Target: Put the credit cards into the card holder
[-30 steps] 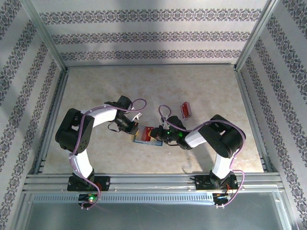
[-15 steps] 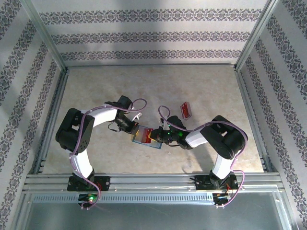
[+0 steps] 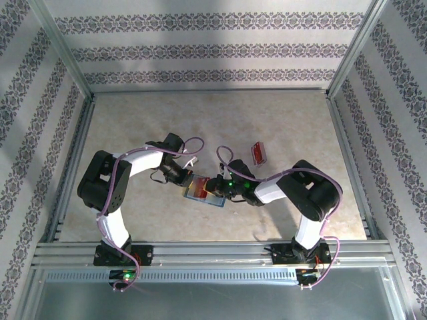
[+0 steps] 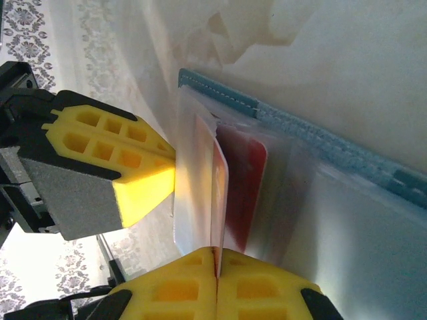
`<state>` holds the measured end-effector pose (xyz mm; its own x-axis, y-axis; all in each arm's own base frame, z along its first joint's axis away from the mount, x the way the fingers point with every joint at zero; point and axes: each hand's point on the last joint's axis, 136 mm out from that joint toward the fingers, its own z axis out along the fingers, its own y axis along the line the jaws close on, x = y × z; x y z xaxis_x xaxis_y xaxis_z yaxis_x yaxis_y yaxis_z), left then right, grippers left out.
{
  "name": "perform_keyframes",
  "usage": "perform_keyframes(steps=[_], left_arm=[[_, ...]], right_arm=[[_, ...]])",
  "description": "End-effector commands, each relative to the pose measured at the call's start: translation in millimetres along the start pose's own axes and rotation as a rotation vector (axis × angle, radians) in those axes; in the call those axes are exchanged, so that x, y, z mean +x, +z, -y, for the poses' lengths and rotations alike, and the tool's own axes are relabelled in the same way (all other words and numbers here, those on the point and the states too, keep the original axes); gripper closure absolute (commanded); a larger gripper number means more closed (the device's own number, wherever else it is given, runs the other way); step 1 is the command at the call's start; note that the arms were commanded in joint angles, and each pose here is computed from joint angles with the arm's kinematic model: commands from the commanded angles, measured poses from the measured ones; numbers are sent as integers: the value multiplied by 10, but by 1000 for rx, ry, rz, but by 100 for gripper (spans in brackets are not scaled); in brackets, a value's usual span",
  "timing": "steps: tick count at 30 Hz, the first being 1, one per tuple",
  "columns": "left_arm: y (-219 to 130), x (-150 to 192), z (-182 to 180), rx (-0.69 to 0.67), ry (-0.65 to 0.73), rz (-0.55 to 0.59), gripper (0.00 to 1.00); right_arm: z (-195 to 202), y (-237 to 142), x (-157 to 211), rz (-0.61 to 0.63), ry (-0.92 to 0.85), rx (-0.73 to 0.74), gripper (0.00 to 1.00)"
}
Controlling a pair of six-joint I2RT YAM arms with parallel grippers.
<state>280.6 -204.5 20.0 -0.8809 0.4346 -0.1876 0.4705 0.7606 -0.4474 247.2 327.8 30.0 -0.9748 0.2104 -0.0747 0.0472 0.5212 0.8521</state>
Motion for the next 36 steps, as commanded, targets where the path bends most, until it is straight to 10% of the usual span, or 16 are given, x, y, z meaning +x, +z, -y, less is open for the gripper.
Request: perform_keyframes(steps=[1, 17, 24, 36], left_arm=[[70, 35, 7, -27, 15, -11, 100], [81, 28, -10, -36, 11, -12, 100], [84, 34, -21, -40, 11, -13, 100], [81, 24, -16, -39, 7, -12, 100]], right_arm=[[307, 59, 83, -15, 55, 110, 90], [351, -240, 118, -28, 18, 239, 62], [281, -127, 111, -40, 5, 229, 84], [176, 33, 74, -43, -6, 207, 90]])
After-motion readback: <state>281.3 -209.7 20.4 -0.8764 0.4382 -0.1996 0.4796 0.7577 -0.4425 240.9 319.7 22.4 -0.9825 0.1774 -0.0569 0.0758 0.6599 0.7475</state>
